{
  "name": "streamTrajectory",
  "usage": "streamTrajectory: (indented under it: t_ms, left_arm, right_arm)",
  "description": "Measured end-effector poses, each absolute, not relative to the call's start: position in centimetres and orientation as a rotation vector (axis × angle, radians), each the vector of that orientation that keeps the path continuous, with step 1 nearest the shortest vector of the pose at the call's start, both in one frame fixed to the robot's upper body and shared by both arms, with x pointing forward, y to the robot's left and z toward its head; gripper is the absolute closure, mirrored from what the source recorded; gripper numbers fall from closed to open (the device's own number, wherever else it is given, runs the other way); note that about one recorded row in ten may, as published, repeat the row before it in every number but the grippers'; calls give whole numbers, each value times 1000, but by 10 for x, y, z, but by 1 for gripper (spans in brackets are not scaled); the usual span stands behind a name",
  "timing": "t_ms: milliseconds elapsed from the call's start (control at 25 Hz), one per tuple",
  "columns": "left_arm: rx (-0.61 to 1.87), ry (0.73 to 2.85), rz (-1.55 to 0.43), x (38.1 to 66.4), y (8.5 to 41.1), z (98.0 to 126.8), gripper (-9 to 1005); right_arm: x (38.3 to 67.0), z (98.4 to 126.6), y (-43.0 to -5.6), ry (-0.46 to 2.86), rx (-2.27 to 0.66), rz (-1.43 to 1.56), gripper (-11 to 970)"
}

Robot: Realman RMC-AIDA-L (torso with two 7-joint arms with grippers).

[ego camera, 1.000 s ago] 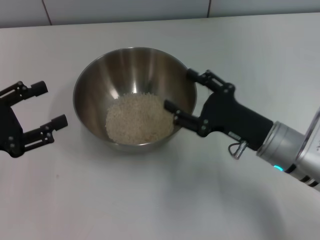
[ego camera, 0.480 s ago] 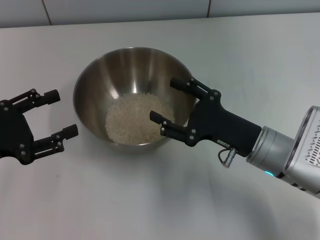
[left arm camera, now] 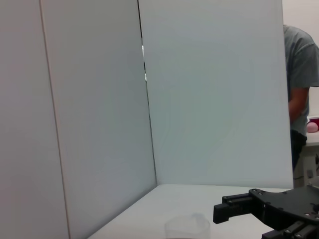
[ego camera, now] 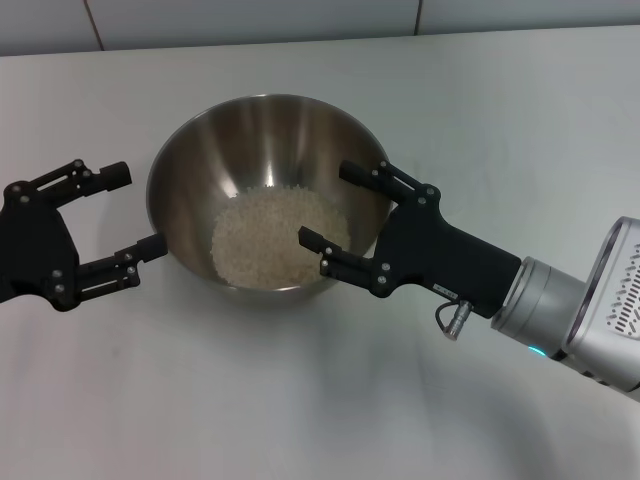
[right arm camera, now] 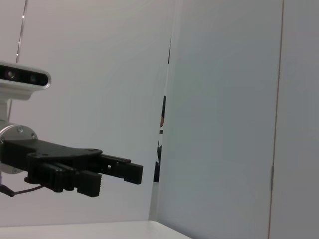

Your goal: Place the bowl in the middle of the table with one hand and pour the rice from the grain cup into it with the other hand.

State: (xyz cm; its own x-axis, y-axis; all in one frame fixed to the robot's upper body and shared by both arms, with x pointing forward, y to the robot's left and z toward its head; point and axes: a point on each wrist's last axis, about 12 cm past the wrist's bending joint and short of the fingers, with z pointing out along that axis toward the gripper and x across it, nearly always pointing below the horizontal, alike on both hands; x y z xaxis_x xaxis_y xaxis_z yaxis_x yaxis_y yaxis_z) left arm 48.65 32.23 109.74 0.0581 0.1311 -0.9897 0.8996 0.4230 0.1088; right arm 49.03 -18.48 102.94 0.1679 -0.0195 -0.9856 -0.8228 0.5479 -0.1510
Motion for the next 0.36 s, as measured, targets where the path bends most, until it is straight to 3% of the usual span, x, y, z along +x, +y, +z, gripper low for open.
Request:
streamTrajectory:
  t_ms: [360]
  left_arm:
    - [1001,1389,-770,493,316,1099,214]
  right_arm:
    - [490,1030,-183,1261,-839,639,150]
